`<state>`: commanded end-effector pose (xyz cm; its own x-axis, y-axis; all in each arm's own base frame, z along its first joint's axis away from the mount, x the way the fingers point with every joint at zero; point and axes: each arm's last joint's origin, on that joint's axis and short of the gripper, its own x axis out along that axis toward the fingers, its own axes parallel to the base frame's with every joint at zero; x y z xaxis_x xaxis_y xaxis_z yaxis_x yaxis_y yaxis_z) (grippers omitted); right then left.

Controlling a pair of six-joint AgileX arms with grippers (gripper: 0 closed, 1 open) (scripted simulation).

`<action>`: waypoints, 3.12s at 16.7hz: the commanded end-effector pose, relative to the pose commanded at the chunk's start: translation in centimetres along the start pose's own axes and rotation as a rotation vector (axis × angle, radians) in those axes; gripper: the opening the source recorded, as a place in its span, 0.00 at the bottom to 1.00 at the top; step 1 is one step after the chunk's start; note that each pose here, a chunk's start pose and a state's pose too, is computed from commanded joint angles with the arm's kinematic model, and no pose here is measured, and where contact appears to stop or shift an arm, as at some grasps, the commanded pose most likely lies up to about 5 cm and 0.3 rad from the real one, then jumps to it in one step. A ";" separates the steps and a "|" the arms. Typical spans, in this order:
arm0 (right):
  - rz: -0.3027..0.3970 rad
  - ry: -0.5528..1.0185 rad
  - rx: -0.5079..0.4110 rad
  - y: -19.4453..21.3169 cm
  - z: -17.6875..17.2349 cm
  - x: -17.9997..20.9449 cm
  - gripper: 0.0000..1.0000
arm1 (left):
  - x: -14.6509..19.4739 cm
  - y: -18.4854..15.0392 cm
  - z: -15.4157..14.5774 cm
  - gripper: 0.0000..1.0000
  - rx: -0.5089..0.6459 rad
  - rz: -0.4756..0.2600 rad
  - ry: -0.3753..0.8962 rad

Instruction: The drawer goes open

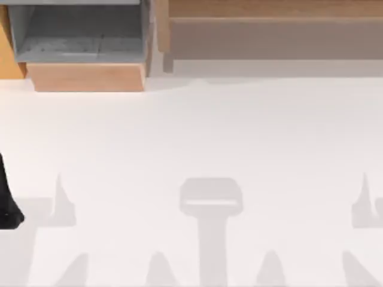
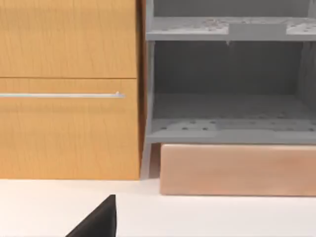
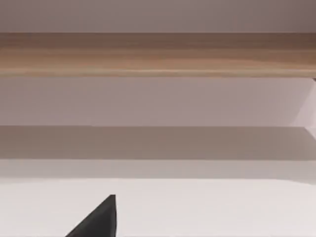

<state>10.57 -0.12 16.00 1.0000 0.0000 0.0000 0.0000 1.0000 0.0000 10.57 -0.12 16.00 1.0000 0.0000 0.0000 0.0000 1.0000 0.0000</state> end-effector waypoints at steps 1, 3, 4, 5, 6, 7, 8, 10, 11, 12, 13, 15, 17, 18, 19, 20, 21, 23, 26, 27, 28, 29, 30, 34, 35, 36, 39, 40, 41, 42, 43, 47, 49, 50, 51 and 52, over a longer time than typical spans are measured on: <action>0.000 0.000 0.000 0.0 0.0 0.0 1.00 | 0.0 0.0 0.0 1.00 0.000 0.000 0.000; 0.000 0.000 0.000 0.0 0.0 0.0 1.00 | 0.0 0.0 0.3 1.00 0.001 0.001 -0.005; 0.000 0.000 0.000 0.0 0.0 0.0 1.00 | 0.1 -0.1 0.7 1.00 0.001 0.002 -0.013; 0.000 0.000 0.000 0.0 0.0 0.0 1.00 | 0.2 -0.2 1.2 1.00 0.002 0.003 -0.020; 0.000 0.000 0.000 0.0 0.0 0.0 1.00 | 0.4 -0.3 1.8 1.00 0.001 0.003 -0.026; 0.000 0.000 0.000 0.0 0.0 0.0 1.00 | 0.8 -0.5 2.5 1.00 0.001 0.002 -0.030; 0.000 0.000 0.000 0.0 0.0 0.0 1.00 | 1.2 -0.7 3.2 1.00 0.000 0.001 -0.030; 0.000 0.000 0.000 0.0 0.0 0.0 1.00 | 2.4 -1.3 4.5 1.00 -0.003 -0.003 -0.024; 0.000 0.000 0.000 0.0 0.0 0.0 1.00 | 3.2 -1.7 5.2 1.00 -0.004 -0.005 -0.021; 0.000 0.000 0.000 0.0 0.0 0.0 1.00 | 4.1 -2.2 5.8 1.00 -0.005 -0.006 -0.017; 0.000 0.000 0.000 0.0 0.0 0.0 1.00 | 5.1 -2.7 6.3 1.00 -0.006 -0.008 -0.014; 0.000 0.000 0.000 0.0 0.0 0.0 1.00 | 7.1 -4.0 7.0 1.00 -0.007 -0.009 -0.007; 0.000 0.000 0.000 0.0 0.0 0.0 1.00 | 9.1 -5.4 7.3 1.00 -0.005 -0.008 0.000; 0.000 0.000 0.000 0.0 0.0 0.0 1.00 | 10.0 -6.0 7.3 1.00 -0.003 -0.007 0.002; 0.000 0.000 0.000 0.0 0.0 0.0 1.00 | 10.8 -6.6 7.3 1.00 -0.002 -0.005 0.004; 0.000 0.000 0.000 0.0 0.0 0.0 1.00 | 11.4 -7.2 7.3 1.00 -0.001 -0.004 0.004; 0.000 0.000 0.000 0.0 0.0 0.0 1.00 | 11.9 -7.6 7.2 1.00 0.000 -0.002 0.003; 0.000 0.000 0.000 0.0 0.0 0.0 1.00 | 12.4 -8.1 7.2 1.00 0.000 0.000 0.000; 0.000 0.000 0.000 0.0 0.0 0.0 1.00 | 12.5 -8.1 7.2 1.00 0.000 0.000 0.000; 0.000 0.000 0.000 0.0 0.0 0.0 1.00 | 12.4 -8.0 7.1 1.00 0.001 0.002 0.003; 0.000 0.000 0.000 0.0 0.0 0.0 1.00 | 12.5 -8.0 7.1 1.00 0.002 0.002 0.003; 0.000 0.000 0.000 0.0 0.0 0.0 1.00 | 12.8 -7.8 7.1 1.00 0.013 0.007 0.002; 0.000 0.000 0.000 0.0 0.0 0.0 1.00 | 13.3 -7.5 7.2 1.00 0.033 0.014 0.000; 0.000 0.000 0.000 0.0 0.0 0.0 1.00 | 17.6 -4.5 7.0 1.00 0.222 0.067 -0.003; 0.000 0.000 0.000 0.0 0.0 0.0 1.00 | 19.0 -3.2 6.8 1.00 0.297 0.081 0.000; 0.000 0.000 0.000 0.0 0.0 0.0 1.00 | 20.4 -1.7 6.4 1.00 0.382 0.095 0.006; 0.000 0.000 0.000 0.0 0.0 0.0 1.00 | 24.3 3.5 4.6 1.00 0.689 0.118 0.031; 0.000 0.000 0.000 0.0 0.0 0.0 1.00 | 25.4 5.2 3.7 1.00 0.798 0.118 0.037; 0.000 0.000 0.000 0.0 0.0 0.0 1.00 | 26.4 7.0 2.8 1.00 0.906 0.113 0.042; 0.000 0.000 0.000 0.0 0.0 0.0 1.00 | 27.2 8.7 1.8 1.00 1.010 0.105 0.045; 0.000 0.000 0.000 0.0 0.0 0.0 1.00 | 27.9 10.3 0.7 1.00 1.109 0.095 0.047; 0.000 0.000 0.000 0.0 0.0 0.0 1.00 | 29.5 15.2 -3.5 1.00 1.417 0.040 0.029; 0.000 0.000 0.000 0.0 0.0 0.0 1.00 | 29.9 16.4 -5.2 1.00 1.508 0.009 0.007; 0.000 0.000 0.000 0.0 0.0 0.0 1.00 | 30.0 16.8 -5.8 1.00 1.538 -0.003 -0.004; 0.000 0.000 0.000 0.0 0.0 0.0 1.00 | 30.1 17.0 -6.2 1.00 1.559 -0.011 -0.011; 0.000 0.000 0.000 0.0 0.0 0.0 1.00 | 30.2 17.2 -6.4 1.00 1.569 -0.015 -0.015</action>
<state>10.57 -0.12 16.00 1.0000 0.0000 0.0000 0.0000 1.0000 0.0000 40.75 17.07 9.55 0.9998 -0.0192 0.0000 0.0000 0.0015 1.0000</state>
